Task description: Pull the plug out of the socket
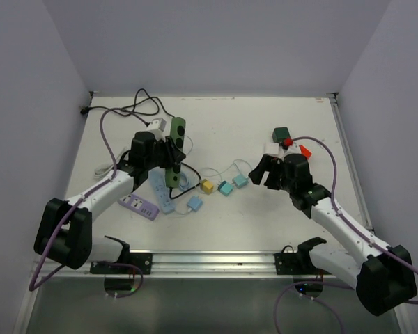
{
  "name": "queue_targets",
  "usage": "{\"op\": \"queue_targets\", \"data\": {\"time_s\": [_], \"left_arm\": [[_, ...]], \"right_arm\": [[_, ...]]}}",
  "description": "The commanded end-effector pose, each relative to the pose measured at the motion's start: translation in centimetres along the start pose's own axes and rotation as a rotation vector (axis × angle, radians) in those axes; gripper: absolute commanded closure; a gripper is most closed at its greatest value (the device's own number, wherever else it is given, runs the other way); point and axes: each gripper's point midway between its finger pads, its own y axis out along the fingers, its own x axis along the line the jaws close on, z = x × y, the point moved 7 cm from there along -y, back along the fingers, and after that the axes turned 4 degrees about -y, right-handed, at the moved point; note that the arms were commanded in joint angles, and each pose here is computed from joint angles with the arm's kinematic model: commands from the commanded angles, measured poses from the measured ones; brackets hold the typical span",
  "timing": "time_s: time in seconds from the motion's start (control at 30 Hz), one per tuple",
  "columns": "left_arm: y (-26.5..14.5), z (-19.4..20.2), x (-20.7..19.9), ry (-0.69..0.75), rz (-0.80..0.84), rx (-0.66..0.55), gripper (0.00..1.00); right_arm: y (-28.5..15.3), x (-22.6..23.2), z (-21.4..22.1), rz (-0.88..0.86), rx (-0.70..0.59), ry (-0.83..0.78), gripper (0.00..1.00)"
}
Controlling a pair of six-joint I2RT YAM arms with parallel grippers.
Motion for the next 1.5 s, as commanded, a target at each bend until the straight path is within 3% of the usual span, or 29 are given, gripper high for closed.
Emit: {"op": "queue_targets", "data": {"time_s": [0.0,0.13,0.43,0.67,0.8,0.83,1.03,1.47], "left_arm": [[1.0,-4.4,-3.7,0.104,0.193,-0.149,0.98],[3.2,-5.4,-4.2,0.119,0.219,-0.161,0.97],[11.2,-6.5,-4.2,0.117,0.25,-0.067,0.92],[15.4,-6.4,-2.8,0.13,0.196,-0.018,0.8],[16.1,-5.9,-2.0,0.133,0.166,-0.006,0.63],[16.3,-5.7,-1.6,0.132,0.155,0.001,0.55],[16.6,-5.2,-0.7,0.127,0.116,0.005,0.34],[13.7,-8.1,-1.0,0.139,0.034,-0.053,0.22]], "right_arm": [[-0.7,-0.9,-0.1,0.047,-0.003,-0.067,0.18],[-0.7,-1.6,0.3,0.064,-0.001,-0.081,0.17],[-0.6,-1.7,0.4,0.047,0.0,-0.074,0.17],[-0.3,-1.6,0.4,0.029,-0.004,-0.064,0.17],[-0.2,-1.6,0.5,0.024,-0.007,-0.062,0.17],[-0.2,-1.6,0.5,0.024,-0.007,-0.061,0.17],[-0.4,-1.5,0.4,0.019,-0.018,-0.062,0.17],[-1.0,-1.3,0.0,0.005,-0.037,-0.075,0.17]]}}
